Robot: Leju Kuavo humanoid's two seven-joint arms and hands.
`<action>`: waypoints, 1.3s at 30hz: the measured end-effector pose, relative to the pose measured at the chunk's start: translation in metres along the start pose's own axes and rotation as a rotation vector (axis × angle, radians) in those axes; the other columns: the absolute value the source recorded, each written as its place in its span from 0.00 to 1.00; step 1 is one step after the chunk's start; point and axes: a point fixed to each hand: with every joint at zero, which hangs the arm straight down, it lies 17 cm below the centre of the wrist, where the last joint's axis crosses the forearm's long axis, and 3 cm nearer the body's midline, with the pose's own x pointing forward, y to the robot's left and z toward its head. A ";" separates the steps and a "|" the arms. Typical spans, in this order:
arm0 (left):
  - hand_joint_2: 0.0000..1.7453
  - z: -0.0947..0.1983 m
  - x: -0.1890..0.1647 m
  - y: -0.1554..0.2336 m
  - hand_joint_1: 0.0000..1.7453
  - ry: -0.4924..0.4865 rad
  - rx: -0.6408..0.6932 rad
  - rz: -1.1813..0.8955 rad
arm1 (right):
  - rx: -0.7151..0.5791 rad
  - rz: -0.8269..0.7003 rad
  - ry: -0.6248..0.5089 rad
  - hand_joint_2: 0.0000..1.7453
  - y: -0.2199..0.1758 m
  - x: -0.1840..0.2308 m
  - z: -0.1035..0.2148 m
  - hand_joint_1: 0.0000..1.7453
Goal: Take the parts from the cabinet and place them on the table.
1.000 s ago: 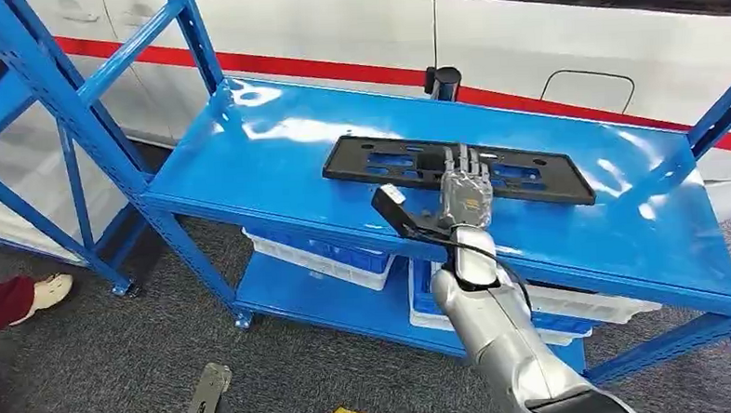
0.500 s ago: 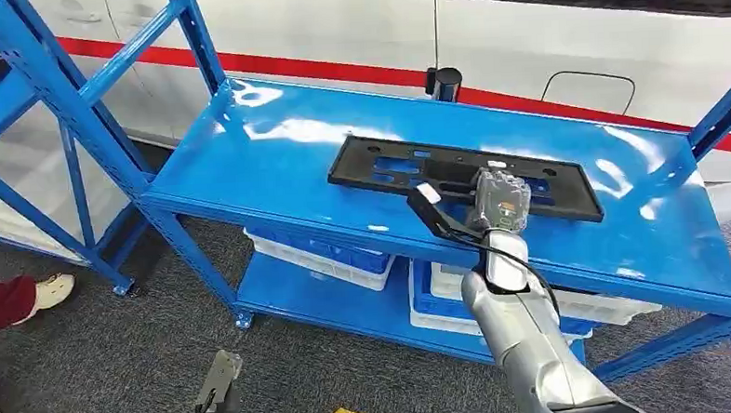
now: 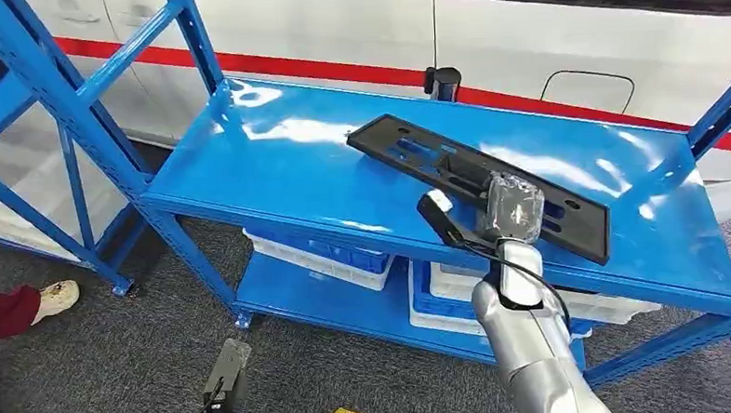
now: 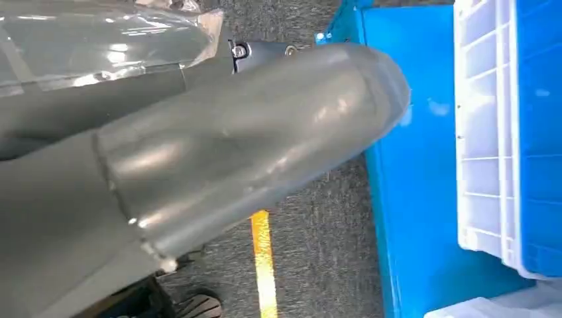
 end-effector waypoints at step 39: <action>0.00 0.005 -0.002 0.015 0.00 -0.012 0.125 0.182 | -0.603 -1.170 -0.348 1.00 -0.296 0.019 0.041 1.00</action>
